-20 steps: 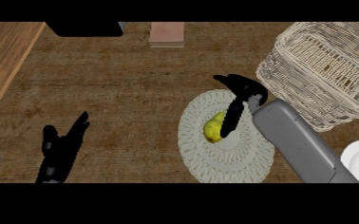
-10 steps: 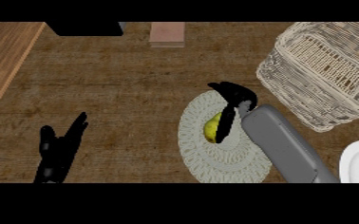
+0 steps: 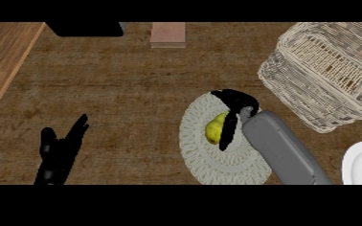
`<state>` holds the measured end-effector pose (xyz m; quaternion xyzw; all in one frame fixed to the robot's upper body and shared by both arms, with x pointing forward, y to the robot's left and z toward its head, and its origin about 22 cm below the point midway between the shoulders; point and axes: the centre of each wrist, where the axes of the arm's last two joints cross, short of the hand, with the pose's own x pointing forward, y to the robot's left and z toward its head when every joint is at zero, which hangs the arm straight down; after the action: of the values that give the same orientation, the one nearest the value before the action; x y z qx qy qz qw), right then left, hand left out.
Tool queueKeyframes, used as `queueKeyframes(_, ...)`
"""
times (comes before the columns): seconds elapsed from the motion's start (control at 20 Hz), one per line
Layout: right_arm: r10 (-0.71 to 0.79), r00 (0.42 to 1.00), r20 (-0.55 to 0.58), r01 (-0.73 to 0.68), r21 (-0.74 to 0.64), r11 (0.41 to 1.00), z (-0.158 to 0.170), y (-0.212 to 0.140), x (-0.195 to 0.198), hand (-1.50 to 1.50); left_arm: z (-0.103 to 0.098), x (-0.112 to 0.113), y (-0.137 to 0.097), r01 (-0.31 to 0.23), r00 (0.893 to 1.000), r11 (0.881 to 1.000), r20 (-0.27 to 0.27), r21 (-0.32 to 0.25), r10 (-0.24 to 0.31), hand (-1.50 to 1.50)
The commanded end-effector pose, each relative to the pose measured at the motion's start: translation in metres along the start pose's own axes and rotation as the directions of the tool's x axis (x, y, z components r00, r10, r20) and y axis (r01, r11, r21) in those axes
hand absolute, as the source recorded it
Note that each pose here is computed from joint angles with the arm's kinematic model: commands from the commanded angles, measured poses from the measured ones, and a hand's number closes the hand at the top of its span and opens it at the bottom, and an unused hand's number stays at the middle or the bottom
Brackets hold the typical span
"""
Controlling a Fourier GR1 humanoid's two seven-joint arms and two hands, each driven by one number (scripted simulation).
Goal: Pick the pear from the placemat and place it in the basket
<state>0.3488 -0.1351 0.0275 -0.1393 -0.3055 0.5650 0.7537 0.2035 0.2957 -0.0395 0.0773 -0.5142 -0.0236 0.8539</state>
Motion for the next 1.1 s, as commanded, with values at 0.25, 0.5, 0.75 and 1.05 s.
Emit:
queueKeyframes(0.25, 0.008, 1.0, 0.01, -0.007, -0.01, 1.0, -0.008, 0.025, -0.003, -1.5, -0.004, -0.013, -0.003, 0.002, 0.997, 1.0, -0.075, 0.007, -0.002, 0.0)
queueKeyframes(0.5, 0.041, 0.998, 0.042, -0.04, -0.025, 0.999, -0.011, 0.023, -0.018, 1.5, -0.009, -0.009, -0.002, -0.019, 0.998, 1.0, -0.068, -0.006, 0.018, 0.0)
queueKeyframes(0.75, 0.153, 0.987, 0.058, -0.148, -0.08, 0.986, -0.023, 0.025, 0.002, 1.5, -0.017, 0.003, 0.0, -0.014, 0.997, 1.0, -0.07, 0.001, 0.014, 0.0)
queueKeyframes(1.05, 0.344, 0.913, 0.221, -0.32, -0.139, 0.937, 0.002, 0.053, -0.043, 1.5, 0.009, -0.014, 0.0, -0.028, 0.996, 0.999, -0.084, 0.021, 0.029, 0.0)
